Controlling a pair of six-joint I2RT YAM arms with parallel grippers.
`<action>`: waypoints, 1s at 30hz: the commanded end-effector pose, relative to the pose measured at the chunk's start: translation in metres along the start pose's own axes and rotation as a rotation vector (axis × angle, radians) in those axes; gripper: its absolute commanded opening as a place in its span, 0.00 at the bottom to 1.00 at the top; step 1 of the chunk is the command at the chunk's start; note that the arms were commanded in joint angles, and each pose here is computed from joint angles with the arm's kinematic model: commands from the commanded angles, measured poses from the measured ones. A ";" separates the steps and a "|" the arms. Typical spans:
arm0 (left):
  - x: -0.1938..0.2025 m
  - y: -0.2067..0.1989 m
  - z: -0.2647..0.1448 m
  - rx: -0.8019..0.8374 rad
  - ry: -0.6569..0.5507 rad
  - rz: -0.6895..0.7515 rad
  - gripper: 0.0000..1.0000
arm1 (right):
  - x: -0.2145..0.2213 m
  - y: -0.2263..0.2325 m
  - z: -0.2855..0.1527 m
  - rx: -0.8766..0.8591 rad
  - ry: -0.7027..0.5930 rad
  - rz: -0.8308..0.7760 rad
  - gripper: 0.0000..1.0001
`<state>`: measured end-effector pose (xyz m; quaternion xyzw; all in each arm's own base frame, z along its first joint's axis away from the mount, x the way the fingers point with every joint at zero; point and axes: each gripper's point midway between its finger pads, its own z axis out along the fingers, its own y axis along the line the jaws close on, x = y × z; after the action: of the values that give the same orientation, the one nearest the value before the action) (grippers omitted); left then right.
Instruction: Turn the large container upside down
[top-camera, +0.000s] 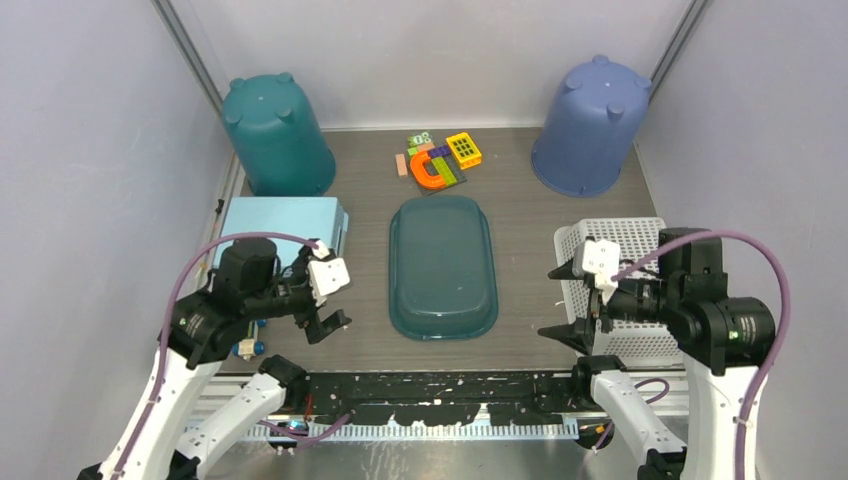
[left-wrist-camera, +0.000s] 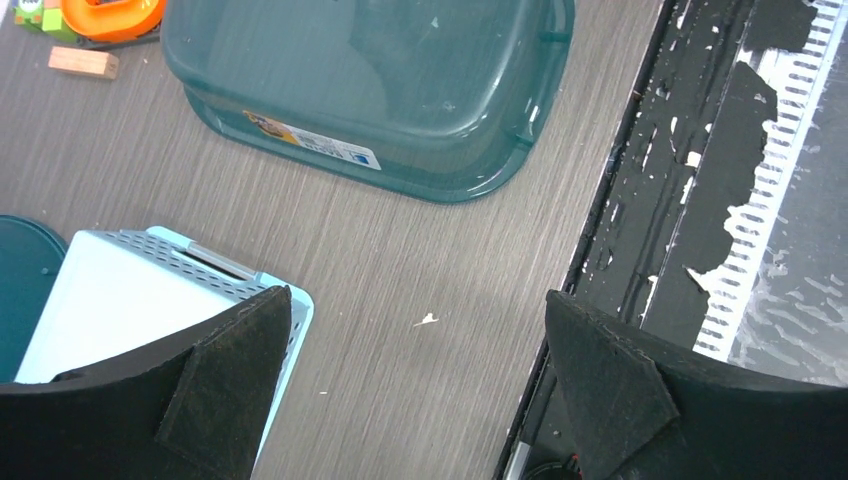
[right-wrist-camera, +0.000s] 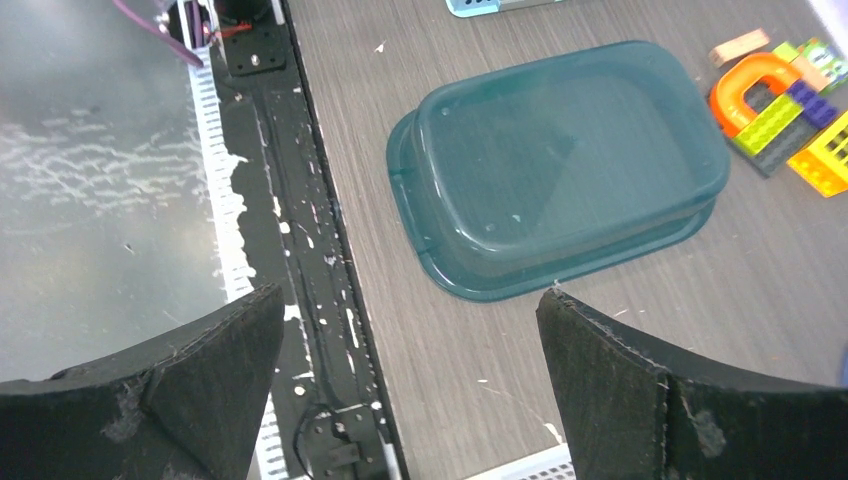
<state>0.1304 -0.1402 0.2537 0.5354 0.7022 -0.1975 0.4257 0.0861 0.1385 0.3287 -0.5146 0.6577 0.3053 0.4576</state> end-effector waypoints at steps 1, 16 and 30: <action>-0.008 -0.015 -0.017 0.032 -0.040 0.042 1.00 | 0.005 0.039 -0.013 -0.055 0.022 -0.061 1.00; -0.003 -0.052 -0.034 0.102 -0.139 0.080 1.00 | -0.013 0.084 -0.023 -0.052 -0.097 0.046 1.00; 0.006 -0.056 -0.025 0.120 -0.146 0.059 1.00 | 0.002 0.085 -0.014 -0.089 -0.092 0.100 1.00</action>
<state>0.0689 -0.1330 0.2522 0.5621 0.6483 -0.2522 0.4475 0.0176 0.1455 0.3488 -0.5164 0.6090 0.3093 0.5165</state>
